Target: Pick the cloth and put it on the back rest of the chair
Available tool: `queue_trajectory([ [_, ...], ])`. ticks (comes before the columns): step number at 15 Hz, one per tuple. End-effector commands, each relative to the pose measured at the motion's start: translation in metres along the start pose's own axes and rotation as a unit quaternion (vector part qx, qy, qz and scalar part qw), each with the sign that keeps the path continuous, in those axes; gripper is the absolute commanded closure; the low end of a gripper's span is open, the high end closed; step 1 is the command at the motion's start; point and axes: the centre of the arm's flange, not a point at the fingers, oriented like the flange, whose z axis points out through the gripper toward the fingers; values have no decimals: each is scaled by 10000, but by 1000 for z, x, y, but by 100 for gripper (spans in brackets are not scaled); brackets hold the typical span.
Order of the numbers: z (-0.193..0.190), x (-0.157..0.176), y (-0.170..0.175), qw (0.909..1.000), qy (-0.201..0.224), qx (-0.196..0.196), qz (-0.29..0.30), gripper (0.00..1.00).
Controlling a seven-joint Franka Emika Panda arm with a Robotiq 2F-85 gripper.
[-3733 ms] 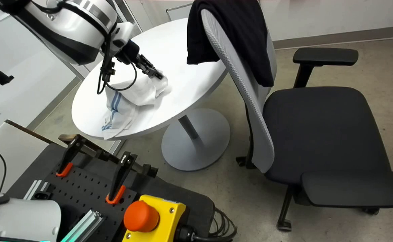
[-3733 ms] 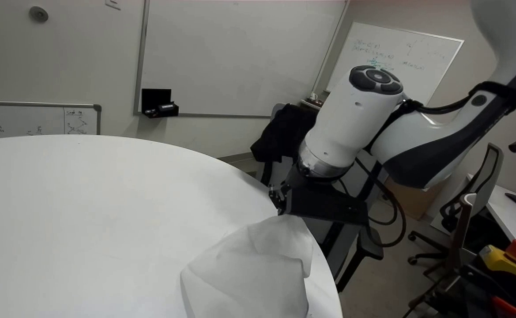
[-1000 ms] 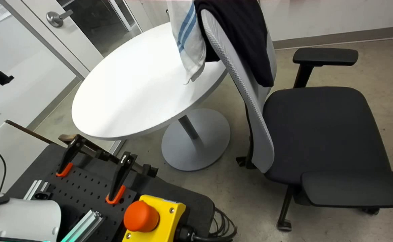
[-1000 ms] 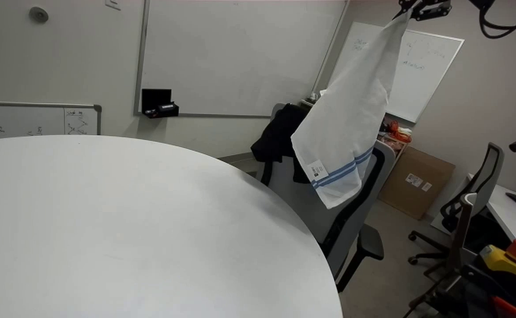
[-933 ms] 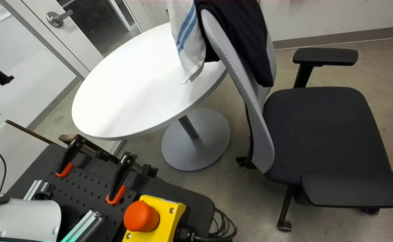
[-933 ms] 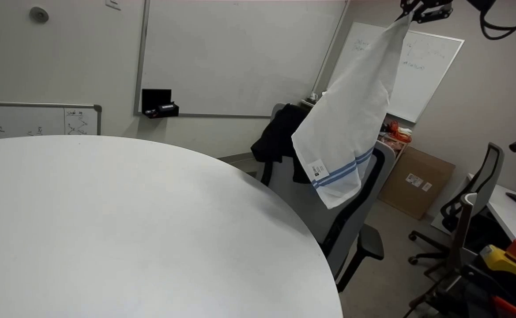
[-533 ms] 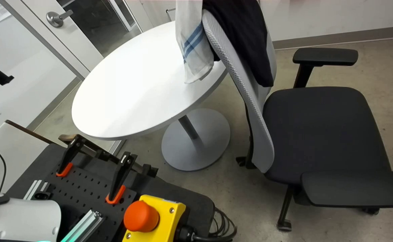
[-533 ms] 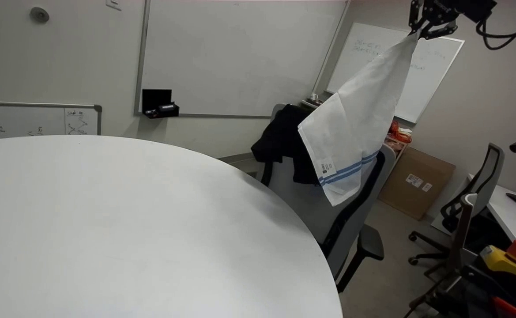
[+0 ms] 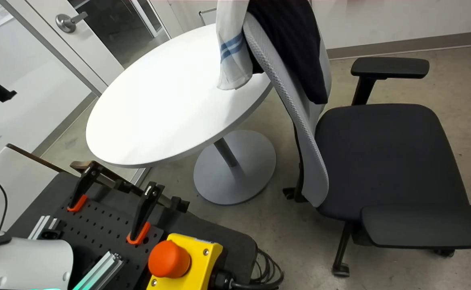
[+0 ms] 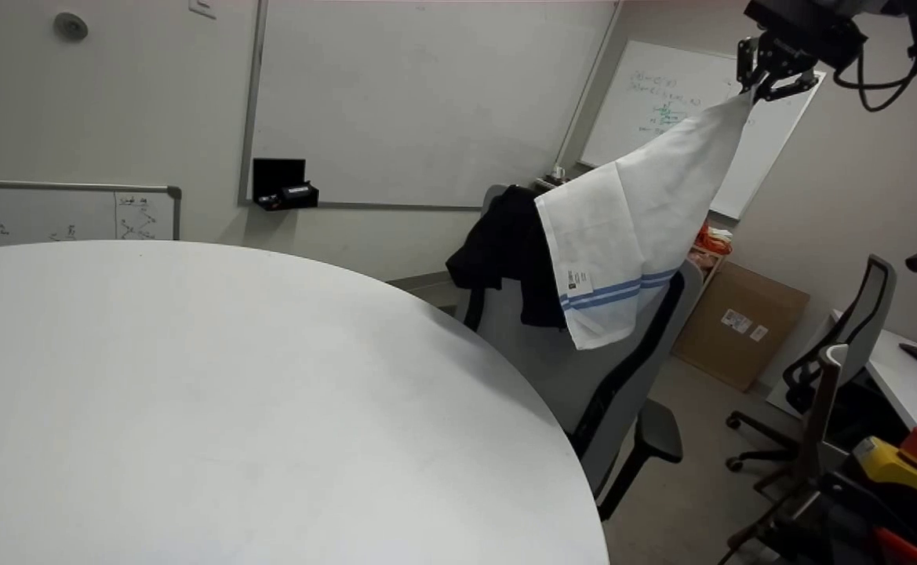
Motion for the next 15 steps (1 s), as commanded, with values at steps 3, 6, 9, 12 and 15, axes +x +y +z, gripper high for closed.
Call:
queue_trajectory([
  [3,43,19,9,9985,-21,-507,223,64],
  [6,54,21,14,9975,-21,-657,267,42],
  [9,59,20,14,9970,-13,-730,251,19],
  [12,57,14,13,9976,-59,-679,138,1],
  [15,45,-22,12,9945,-530,-664,-606,0],
])
